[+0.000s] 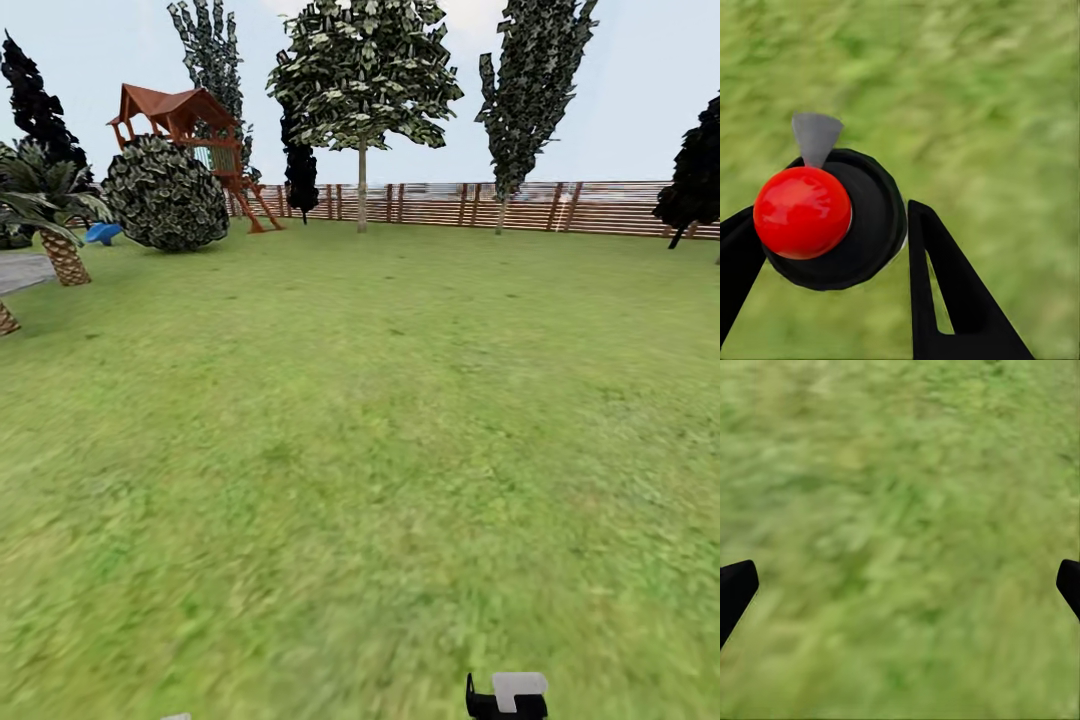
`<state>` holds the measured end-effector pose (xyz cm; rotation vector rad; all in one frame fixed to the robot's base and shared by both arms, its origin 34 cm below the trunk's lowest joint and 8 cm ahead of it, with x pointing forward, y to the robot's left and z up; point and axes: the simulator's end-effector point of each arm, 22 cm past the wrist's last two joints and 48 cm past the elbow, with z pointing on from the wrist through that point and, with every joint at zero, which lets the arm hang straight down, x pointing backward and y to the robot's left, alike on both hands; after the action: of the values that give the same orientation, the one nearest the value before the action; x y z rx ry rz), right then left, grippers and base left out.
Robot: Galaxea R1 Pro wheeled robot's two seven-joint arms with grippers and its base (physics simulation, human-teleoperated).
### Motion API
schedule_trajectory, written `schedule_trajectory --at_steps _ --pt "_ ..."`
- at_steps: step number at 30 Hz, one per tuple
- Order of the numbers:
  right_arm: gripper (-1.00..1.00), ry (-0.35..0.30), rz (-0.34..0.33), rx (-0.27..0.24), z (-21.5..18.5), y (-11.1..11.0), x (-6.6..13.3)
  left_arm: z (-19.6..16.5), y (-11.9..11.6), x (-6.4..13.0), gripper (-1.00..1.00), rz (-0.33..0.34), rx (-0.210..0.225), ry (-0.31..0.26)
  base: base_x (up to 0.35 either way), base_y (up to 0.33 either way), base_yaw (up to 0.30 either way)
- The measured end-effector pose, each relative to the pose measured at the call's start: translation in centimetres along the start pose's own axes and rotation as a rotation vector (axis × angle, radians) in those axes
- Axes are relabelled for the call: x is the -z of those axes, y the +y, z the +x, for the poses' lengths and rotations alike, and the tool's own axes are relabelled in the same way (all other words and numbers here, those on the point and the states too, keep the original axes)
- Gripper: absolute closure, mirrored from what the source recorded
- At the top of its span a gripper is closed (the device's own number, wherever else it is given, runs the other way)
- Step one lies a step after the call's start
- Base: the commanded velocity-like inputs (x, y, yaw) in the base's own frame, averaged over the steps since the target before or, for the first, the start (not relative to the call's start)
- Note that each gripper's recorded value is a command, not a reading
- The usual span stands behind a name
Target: In the garden, pick up the pesticide atomizer on the floor and spray pesticide onto both trees until each tree trunk is fully covered.
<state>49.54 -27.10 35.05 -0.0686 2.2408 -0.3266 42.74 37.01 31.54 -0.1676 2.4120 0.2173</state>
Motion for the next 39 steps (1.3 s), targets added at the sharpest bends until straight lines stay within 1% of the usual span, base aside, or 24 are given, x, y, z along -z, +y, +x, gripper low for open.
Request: schedule_trajectory --at_steps 39 --pt "-1.0 0.0 0.0 0.0 0.0 0.01 0.0 0.06 0.21 0.01 1.0 -0.003 0.0 0.002 0.337 0.0 0.0"
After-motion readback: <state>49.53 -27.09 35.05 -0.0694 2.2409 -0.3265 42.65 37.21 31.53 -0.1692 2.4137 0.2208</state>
